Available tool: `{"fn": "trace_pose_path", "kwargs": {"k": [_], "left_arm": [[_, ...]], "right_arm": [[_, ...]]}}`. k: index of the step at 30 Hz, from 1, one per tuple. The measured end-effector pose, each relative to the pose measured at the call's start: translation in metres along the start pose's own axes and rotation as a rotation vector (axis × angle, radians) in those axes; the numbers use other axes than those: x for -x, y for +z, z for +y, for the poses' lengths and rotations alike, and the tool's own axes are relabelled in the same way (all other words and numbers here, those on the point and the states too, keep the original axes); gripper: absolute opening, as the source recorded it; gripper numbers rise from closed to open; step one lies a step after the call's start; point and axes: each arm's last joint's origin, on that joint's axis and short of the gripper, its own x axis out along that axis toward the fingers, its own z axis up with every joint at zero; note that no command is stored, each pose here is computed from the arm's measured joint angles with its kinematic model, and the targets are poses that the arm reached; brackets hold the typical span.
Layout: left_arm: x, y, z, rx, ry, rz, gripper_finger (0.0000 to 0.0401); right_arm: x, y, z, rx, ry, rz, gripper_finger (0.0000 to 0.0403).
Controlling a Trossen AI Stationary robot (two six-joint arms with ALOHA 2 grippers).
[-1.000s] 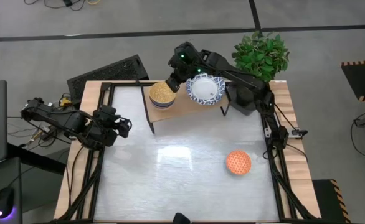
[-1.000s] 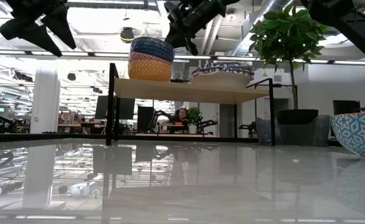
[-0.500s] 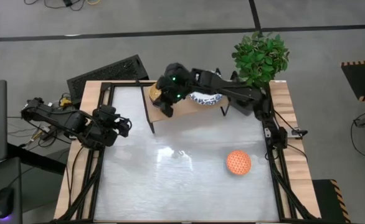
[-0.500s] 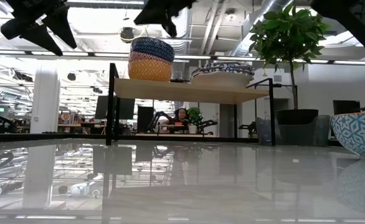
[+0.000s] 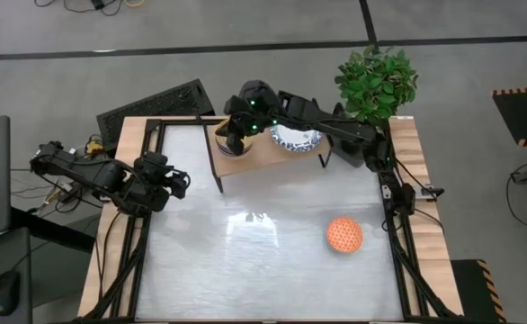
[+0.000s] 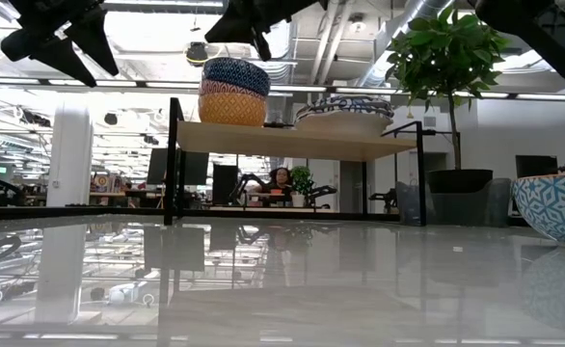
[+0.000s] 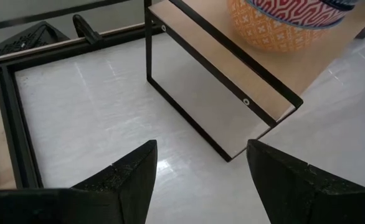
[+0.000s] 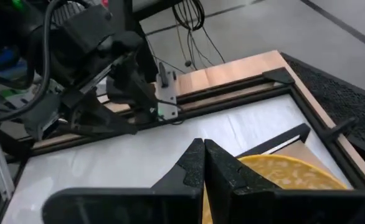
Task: Place and stack bowls onto a shelf
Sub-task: Stack the yellow bowl on top of the blue bowl on the shelf
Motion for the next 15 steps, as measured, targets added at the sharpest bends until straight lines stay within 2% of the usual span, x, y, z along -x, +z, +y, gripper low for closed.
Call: {"fn": "trace_pose_path", "kwargs": {"k": [8, 15], "left_arm": [[0.0, 0.0, 0.0, 0.015, 0.002, -0.011, 0.0232], [0.0, 0.0, 0.0, 0.03, 0.002, -0.012, 0.0232]], "right_arm": [[-0.005, -0.003, -0.004, 0.015, 0.002, -0.016, 0.0027], [-0.034, -0.021, -0.018, -0.013, 0.013, 0.027, 0.0024]]}}
